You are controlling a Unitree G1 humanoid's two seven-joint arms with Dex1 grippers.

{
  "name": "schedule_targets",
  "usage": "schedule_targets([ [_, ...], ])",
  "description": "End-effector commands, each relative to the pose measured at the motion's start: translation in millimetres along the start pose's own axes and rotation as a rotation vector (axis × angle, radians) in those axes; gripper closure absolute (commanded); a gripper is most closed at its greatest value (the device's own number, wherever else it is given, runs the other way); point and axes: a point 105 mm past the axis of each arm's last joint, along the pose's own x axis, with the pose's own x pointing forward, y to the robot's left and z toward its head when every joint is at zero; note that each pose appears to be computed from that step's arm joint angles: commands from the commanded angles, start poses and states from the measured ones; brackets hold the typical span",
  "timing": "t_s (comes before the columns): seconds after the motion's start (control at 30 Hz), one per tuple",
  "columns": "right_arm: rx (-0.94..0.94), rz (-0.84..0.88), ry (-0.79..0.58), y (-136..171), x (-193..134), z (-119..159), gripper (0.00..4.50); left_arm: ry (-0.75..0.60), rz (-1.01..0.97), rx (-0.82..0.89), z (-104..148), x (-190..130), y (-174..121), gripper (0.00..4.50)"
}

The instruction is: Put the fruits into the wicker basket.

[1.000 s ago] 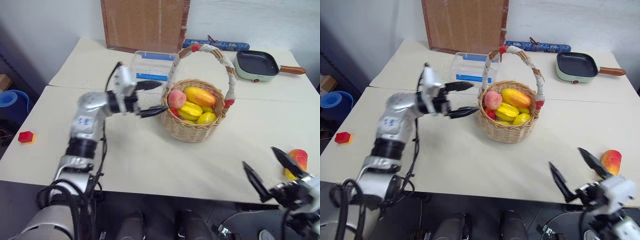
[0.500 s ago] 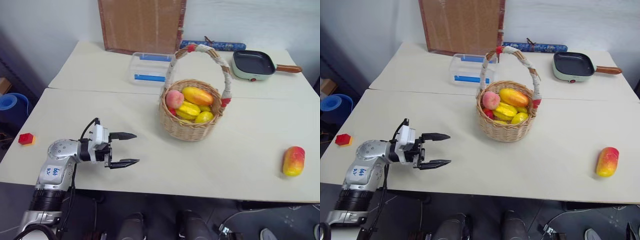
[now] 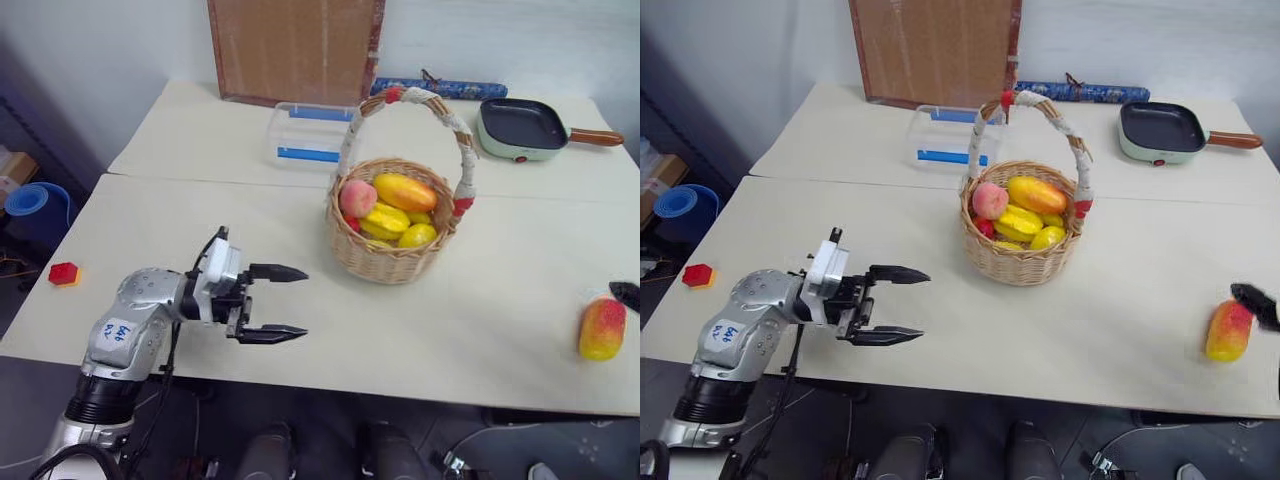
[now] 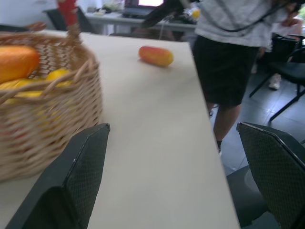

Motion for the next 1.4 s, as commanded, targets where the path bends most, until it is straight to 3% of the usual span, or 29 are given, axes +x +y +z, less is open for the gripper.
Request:
schedule_targets([
  [0.03, 0.016, -0.109, 0.156, -20, 11, -19, 0.0, -0.013, -0.008, 0.018, 6, 3, -3, 0.02],
  [0.13, 0.024, -0.174, 0.274, -31, 20, -32, 0.0, -0.012, -0.008, 0.023, 7, 5, -4, 0.02],
  [0.23, 0.075, -0.106, 0.394, -21, 25, -48, 0.0, -0.015, 0.011, 0.031, 9, 5, -5, 0.02],
  [0.33, 0.145, -0.01, 0.476, -5, 28, -60, 0.58, -0.01, 0.038, 0.03, 8, 2, -5, 0.0],
  [0.53, 0.256, 0.073, 0.518, 8, 29, -64, 2.59, -0.01, 0.072, 0.033, 6, -1, -3, 0.0],
  [0.67, 0.255, 0.157, 0.539, 21, 24, -66, 2.82, -0.009, 0.084, 0.036, 5, -3, -1, 0.0],
  [0.77, 0.152, 0.363, 0.38, 55, 15, -35, 2.82, -0.005, 0.095, 0.039, 4, -6, 1, 0.0],
  [0.8, 0.034, 0.486, 0.302, 80, 5, -20, 2.82, -0.004, 0.102, 0.039, 4, -7, 2, 0.0],
  [0.83, -0.132, 0.712, 0.183, 125, -17, -3, 2.82, -0.008, 0.116, 0.034, 5, -10, 4, 0.0],
  [0.9, -0.332, 0.986, 0.052, 178, -50, 3, 2.82, -0.018, 0.139, 0.026, 5, -13, 6, 0.0],
  [0.97, -0.425, 1.095, -0.038, 205, -60, 5, 2.82, -0.034, 0.165, 0.013, 6, -17, 10, 0.0],
  [1.03, -0.501, 1.185, -0.262, 249, -70, 23, 2.82, -0.051, 0.216, -0.009, 7, -25, 14, 0.0],
  [1.13, -0.498, 1.229, -0.501, 292, -84, 46, 2.82, -0.04, 0.26, -0.024, 3, -33, 14, 0.0],
  [1.23, -0.633, 1.092, -0.678, 321, -74, 55, 2.82, -0.033, 0.295, -0.028, 1, -36, 11, 0.0],
  [1.4, -0.743, 0.941, -0.715, 336, -48, 54, 2.82, -0.038, 0.321, -0.026, 3, -34, 9, 0.0],
])
